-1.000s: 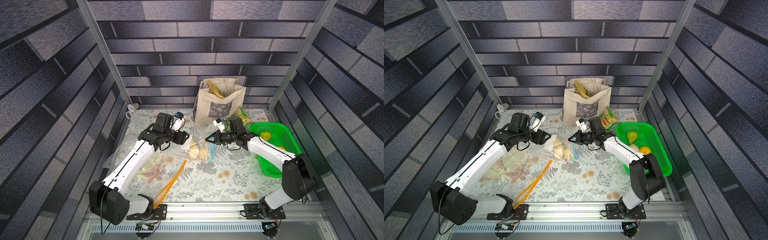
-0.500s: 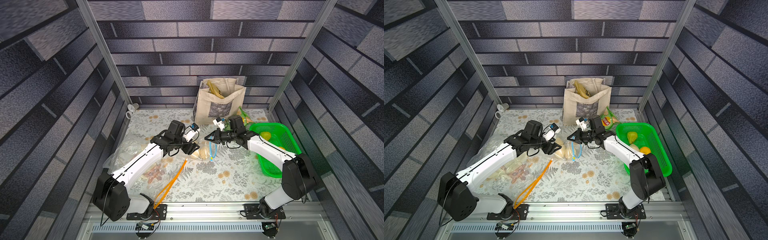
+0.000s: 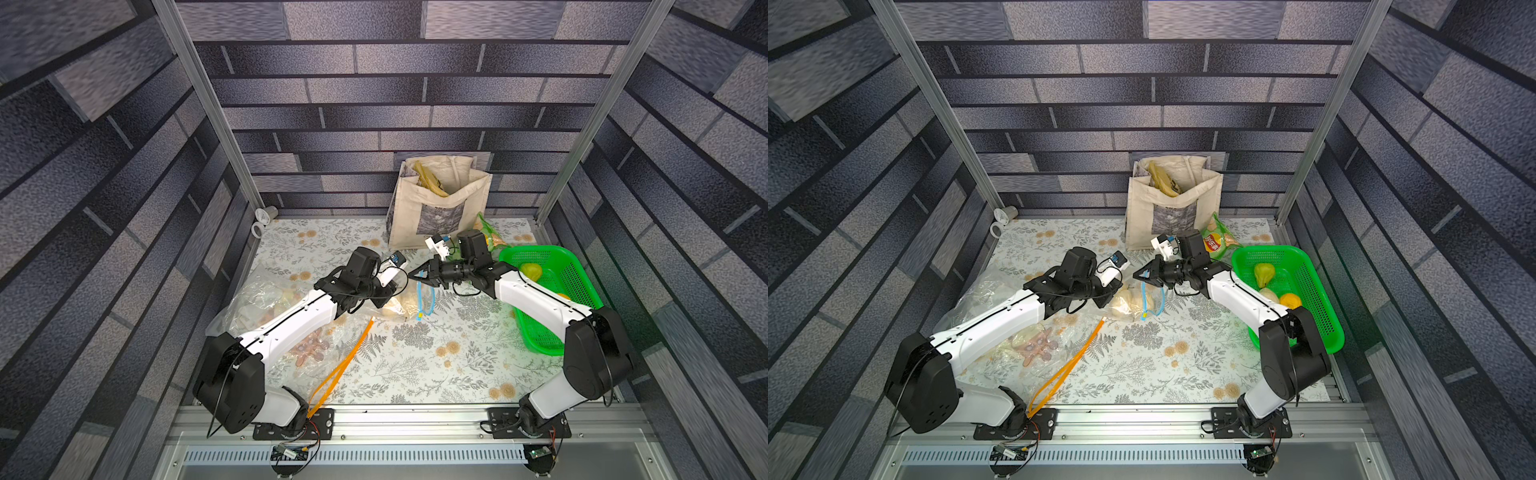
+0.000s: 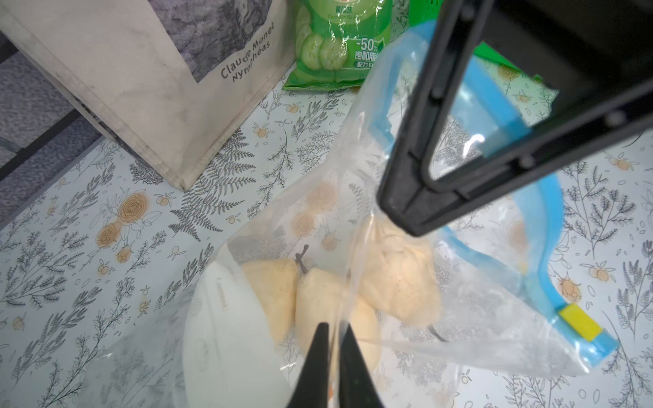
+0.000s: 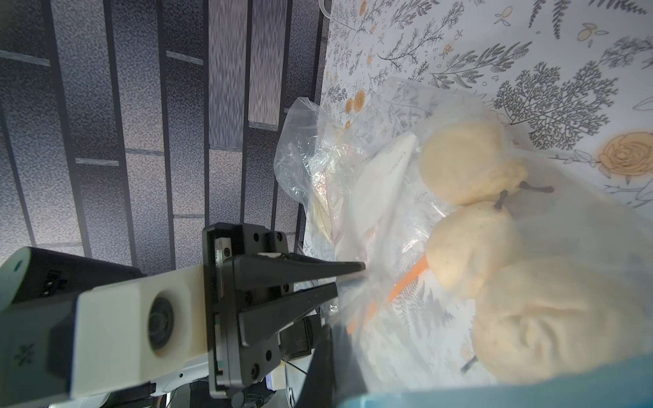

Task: Open the zip-top bag and take out the pear
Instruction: Adjust the zipper food storage bag at the center of the board, then pick up the pear from the zipper food storage bag.

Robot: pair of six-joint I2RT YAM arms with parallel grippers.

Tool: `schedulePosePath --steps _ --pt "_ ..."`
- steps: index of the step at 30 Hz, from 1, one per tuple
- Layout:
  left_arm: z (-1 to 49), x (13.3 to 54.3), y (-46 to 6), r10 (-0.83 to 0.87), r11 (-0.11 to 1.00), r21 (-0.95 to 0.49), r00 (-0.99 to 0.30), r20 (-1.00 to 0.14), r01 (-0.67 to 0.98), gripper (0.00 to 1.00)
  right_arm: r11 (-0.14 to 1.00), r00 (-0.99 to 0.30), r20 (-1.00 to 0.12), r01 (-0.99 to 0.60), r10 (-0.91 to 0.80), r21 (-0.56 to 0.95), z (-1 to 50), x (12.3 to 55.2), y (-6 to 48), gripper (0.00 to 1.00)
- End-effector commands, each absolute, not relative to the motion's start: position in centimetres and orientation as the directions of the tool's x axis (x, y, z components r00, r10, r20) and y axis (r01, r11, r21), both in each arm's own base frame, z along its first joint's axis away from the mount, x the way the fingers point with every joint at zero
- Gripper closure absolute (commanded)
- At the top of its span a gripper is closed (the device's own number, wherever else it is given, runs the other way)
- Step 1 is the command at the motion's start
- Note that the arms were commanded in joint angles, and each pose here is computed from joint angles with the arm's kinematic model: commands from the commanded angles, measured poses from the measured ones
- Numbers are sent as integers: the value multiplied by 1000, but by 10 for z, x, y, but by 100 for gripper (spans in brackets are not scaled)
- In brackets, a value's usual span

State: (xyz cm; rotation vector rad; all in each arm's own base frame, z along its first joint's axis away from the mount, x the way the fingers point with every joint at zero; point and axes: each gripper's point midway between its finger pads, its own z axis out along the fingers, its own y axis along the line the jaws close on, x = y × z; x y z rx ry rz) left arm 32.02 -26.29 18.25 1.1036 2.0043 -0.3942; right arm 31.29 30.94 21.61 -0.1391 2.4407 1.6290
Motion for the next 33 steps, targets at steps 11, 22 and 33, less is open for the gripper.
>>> schedulePosePath --steps 11,22,33 --pt "176 321 -270 580 550 61 -328 -745 833 100 688 -934 -342 -185 98 702 191 283 232 37" --pt "180 323 -274 565 558 40 -344 -750 829 100 686 -966 -181 -7 182 728 145 276 215 38" --pt "180 320 -279 550 552 20 -346 -760 834 100 599 -967 -89 74 237 797 126 305 273 35"
